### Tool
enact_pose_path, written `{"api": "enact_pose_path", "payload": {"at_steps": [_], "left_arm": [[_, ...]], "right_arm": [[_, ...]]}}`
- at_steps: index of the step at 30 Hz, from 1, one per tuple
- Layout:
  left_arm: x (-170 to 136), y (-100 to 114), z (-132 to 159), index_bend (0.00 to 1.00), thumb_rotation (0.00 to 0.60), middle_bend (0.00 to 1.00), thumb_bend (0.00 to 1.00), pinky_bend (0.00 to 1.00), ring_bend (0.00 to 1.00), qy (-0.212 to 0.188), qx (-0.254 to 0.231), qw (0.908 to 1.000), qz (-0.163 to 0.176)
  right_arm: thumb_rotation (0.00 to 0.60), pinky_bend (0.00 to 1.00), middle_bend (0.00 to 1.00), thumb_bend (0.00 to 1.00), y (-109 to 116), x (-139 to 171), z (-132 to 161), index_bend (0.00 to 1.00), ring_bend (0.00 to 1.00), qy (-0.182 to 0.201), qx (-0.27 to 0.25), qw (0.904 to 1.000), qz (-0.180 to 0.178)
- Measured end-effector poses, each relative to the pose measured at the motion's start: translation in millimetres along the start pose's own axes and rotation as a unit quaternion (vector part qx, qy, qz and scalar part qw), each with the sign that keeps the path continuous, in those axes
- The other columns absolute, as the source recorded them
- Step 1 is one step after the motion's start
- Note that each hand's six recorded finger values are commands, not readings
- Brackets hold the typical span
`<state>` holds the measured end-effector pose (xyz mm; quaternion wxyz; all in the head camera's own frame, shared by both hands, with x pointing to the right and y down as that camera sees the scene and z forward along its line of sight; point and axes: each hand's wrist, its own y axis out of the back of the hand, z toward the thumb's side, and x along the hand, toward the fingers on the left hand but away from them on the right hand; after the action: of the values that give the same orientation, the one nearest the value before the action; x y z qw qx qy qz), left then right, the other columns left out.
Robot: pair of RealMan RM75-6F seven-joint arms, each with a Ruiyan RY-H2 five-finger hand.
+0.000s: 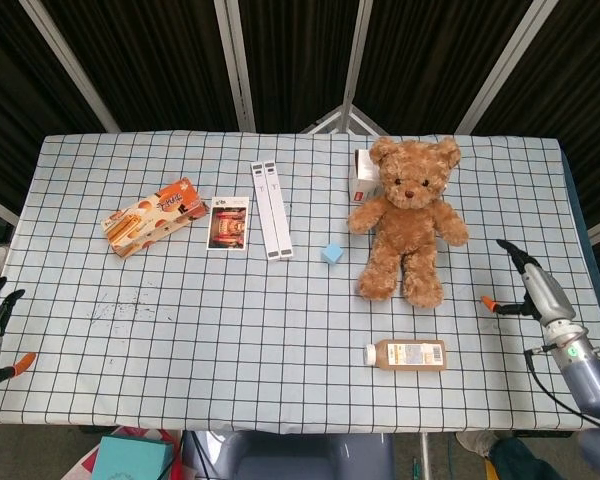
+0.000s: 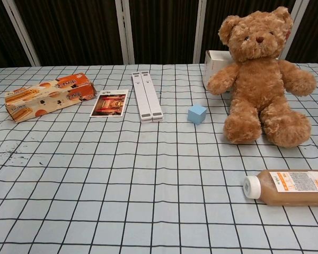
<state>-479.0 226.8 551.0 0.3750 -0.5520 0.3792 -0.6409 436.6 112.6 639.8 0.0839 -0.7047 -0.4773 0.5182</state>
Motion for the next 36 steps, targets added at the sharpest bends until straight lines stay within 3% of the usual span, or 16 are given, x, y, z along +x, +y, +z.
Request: {"api": "enact_pose_path", "payload": {"at_steps": [4, 8, 16, 27, 36], "left_arm": [[3, -1, -1, 0.14, 0.600, 0.00, 0.24, 0.03, 0.00, 0.007, 0.004, 1.0000, -0.001], [4, -3, -2, 0.14, 0.600, 0.00, 0.24, 0.03, 0.00, 0.011, 0.008, 0.9999, -0.002], [6, -5, -2, 0.14, 0.600, 0.00, 0.24, 0.03, 0.00, 0.017, 0.015, 0.9997, -0.004], [9, -7, -3, 0.14, 0.600, 0.00, 0.24, 0.03, 0.00, 0.021, 0.019, 0.9996, -0.008], [11, -8, -3, 0.14, 0.600, 0.00, 0.24, 0.03, 0.00, 0.021, 0.022, 0.9995, -0.011]], "right_arm": [[0.600, 0.00, 0.08, 0.28, 9, -26, 6, 0.00, 0.06, -0.019, -0.027, 0.9993, -0.017], [0.600, 0.00, 0.09, 0.28, 12, -46, 12, 0.00, 0.07, -0.035, -0.022, 0.9987, -0.030], [0.600, 0.00, 0.17, 0.28, -5, -79, 32, 0.00, 0.11, -0.050, -0.031, 0.9980, -0.023], [0.600, 0.00, 0.23, 0.28, -20, -98, 45, 0.04, 0.15, -0.054, -0.019, 0.9980, -0.024], [0.600, 0.00, 0.30, 0.28, -20, -106, 46, 0.15, 0.22, -0.068, -0.030, 0.9964, -0.039]]}}
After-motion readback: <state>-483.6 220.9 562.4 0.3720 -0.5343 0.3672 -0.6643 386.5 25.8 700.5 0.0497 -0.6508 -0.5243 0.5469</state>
